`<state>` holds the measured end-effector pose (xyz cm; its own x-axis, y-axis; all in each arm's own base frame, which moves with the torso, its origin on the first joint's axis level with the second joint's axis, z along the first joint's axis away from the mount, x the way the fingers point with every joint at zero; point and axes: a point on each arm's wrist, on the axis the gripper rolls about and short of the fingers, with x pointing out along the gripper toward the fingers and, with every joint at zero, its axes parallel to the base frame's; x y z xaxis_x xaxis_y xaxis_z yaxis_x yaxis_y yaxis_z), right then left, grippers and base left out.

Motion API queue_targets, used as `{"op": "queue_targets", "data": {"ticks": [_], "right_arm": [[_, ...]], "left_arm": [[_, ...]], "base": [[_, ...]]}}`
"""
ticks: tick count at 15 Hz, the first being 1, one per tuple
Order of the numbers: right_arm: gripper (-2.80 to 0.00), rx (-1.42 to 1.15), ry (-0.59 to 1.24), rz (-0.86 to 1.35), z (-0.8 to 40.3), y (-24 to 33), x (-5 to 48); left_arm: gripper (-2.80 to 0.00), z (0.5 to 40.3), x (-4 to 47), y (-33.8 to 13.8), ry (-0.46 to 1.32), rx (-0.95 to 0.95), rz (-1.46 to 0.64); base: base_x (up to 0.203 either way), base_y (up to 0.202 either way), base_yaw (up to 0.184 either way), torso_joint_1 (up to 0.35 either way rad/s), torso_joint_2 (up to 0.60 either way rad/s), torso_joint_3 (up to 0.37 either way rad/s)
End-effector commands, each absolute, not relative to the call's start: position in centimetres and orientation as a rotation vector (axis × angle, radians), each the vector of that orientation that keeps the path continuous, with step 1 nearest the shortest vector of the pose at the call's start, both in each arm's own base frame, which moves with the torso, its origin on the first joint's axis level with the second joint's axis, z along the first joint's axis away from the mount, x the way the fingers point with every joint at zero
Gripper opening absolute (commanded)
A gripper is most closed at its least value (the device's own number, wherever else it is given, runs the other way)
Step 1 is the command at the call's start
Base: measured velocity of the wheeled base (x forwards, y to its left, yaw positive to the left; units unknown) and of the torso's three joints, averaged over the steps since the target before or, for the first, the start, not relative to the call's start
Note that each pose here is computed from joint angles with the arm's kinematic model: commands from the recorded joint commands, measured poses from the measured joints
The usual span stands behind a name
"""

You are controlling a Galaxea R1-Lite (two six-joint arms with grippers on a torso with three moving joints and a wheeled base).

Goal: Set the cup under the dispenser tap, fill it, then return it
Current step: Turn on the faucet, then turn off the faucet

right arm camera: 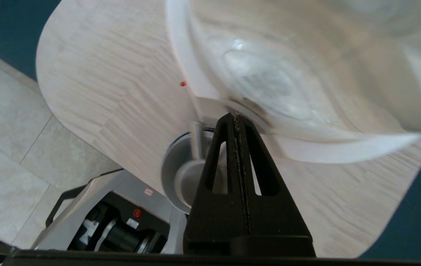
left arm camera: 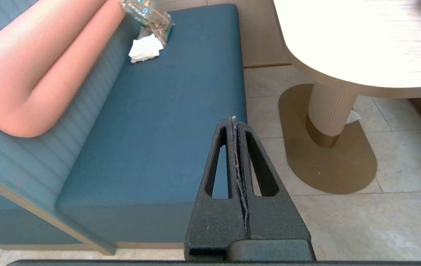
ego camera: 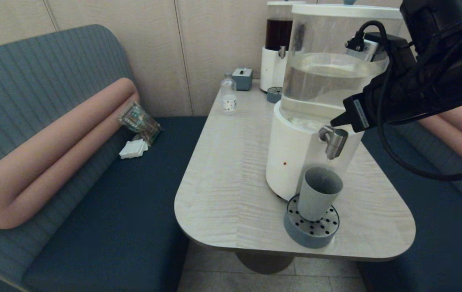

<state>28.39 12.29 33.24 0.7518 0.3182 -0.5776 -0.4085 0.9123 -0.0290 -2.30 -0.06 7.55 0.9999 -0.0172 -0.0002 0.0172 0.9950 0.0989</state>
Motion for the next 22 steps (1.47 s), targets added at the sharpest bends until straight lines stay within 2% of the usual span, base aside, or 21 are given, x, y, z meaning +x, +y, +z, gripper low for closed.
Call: {"op": "queue_targets", "data": {"ticks": [1,8,13,16,22], "right_arm": [[-2.8,-0.151,0.586,0.377,33.8,11.5,28.0],[-2.8,-0.143,0.59,0.334,33.9,8.7,24.9],[-2.8,-0.133,0.545,0.332,34.4,6.2,18.1],[-2.8,-0.103,0.495,0.221,34.2,2.9,14.4],[-2.8,-0.08,0.292,0.074,29.3,0.1,5.1]], "left_arm": [[-2.8,7.6,-2.3,-0.1,0.001,0.1,-0.017],[-2.8,7.6,-2.3,-0.1,0.001,0.1,-0.017],[-2.8,7.6,-2.3,-0.1,0.001,0.1,-0.017],[-2.8,7.6,-2.3,-0.1,0.001,0.1,-0.017],[-2.8,7.6,-2.3,-0.1,0.001,0.1,-0.017]], "base": [[0.0,0.0,0.0,0.0,0.0,0.0],[0.0,0.0,0.0,0.0,0.0,0.0],[0.0,0.0,0.0,0.0,0.0,0.0],[0.0,0.0,0.0,0.0,0.0,0.0],[0.0,0.0,0.0,0.0,0.0,0.0]]}}
